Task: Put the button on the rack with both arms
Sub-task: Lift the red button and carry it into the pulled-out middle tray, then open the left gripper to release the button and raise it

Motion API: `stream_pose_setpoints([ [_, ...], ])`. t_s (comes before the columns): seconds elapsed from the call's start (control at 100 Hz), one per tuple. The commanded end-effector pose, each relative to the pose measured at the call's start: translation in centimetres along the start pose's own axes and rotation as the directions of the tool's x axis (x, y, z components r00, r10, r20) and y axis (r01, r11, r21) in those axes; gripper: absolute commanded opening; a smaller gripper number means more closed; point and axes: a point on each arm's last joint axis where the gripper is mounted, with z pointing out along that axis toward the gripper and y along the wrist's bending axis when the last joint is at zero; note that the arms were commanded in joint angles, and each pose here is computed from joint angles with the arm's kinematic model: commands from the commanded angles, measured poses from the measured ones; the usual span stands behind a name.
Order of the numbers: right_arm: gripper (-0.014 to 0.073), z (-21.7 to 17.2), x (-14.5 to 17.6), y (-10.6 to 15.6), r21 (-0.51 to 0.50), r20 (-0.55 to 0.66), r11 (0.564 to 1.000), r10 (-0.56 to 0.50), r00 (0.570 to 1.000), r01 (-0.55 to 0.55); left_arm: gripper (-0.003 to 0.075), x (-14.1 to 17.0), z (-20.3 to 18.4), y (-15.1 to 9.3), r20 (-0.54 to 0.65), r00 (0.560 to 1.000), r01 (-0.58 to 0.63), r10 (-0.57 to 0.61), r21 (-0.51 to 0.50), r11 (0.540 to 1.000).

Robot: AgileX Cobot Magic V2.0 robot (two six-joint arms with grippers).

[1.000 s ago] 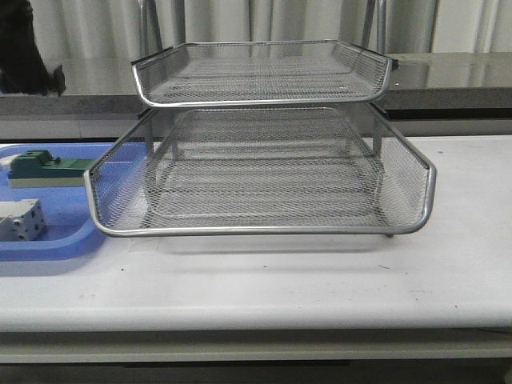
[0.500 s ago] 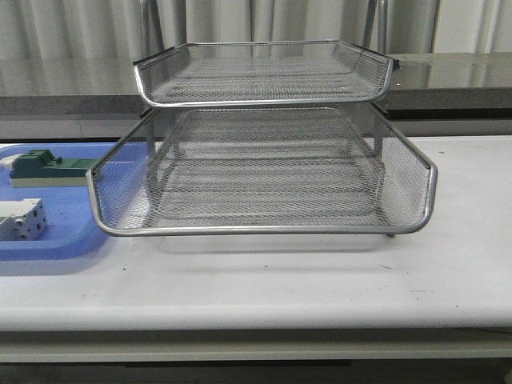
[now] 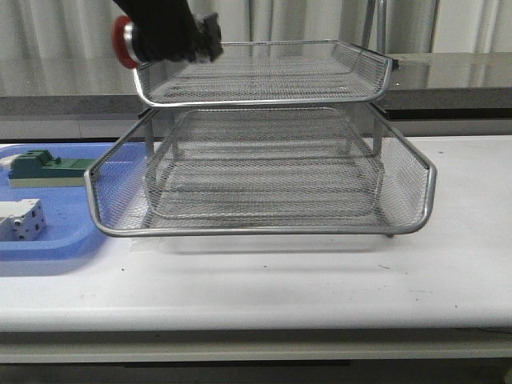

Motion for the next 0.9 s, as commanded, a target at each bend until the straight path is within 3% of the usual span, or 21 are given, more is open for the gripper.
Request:
stream_pose_setpoints([
  [0.0, -0.0068, -0.7, -1.3, -0.1, 0.015, 0.091, 1.0, -0.008, 0.996, 0.007, 0.0059, -1.7, -0.6, -0.4, 0.07, 0.997, -0.015, 0.018, -0.043, 0.999],
  [0.48, -0.0068, -0.7, -1.3, -0.1, 0.015, 0.091, 1.0, -0.008, 0.996, 0.007, 0.0076, -3.3, 6.2, 0.3, 0.042, 0.999, -0.033, 0.033, 0.013, 0.999],
  [0.57, -0.0068, -0.7, -1.3, -0.1, 0.015, 0.091, 1.0, -0.008, 0.996, 0.007, 0.0172, -3.4, 6.3, 0.3, 0.046, 0.999, -0.03, 0.029, 0.017, 0.999],
  [0.72, -0.0068, -0.7, -1.3, -0.1, 0.015, 0.091, 1.0, -0.008, 0.996, 0.007, 0.0438, -3.4, 6.3, 0.3, 0.049, 0.998, -0.028, 0.027, 0.02, 0.999],
  [0.79, -0.0068, -0.7, -1.3, -0.1, 0.015, 0.091, 1.0, -0.008, 0.996, 0.007, 0.0495, -3.4, 6.3, 0.2, 0.053, 0.998, -0.026, 0.025, 0.022, 0.999],
  [0.89, -0.0068, -0.7, -1.3, -0.1, 0.015, 0.091, 1.0, -0.008, 0.996, 0.007, 0.0501, -3.4, 6.3, 0.2, 0.056, 0.998, -0.024, 0.023, 0.024, 0.999],
])
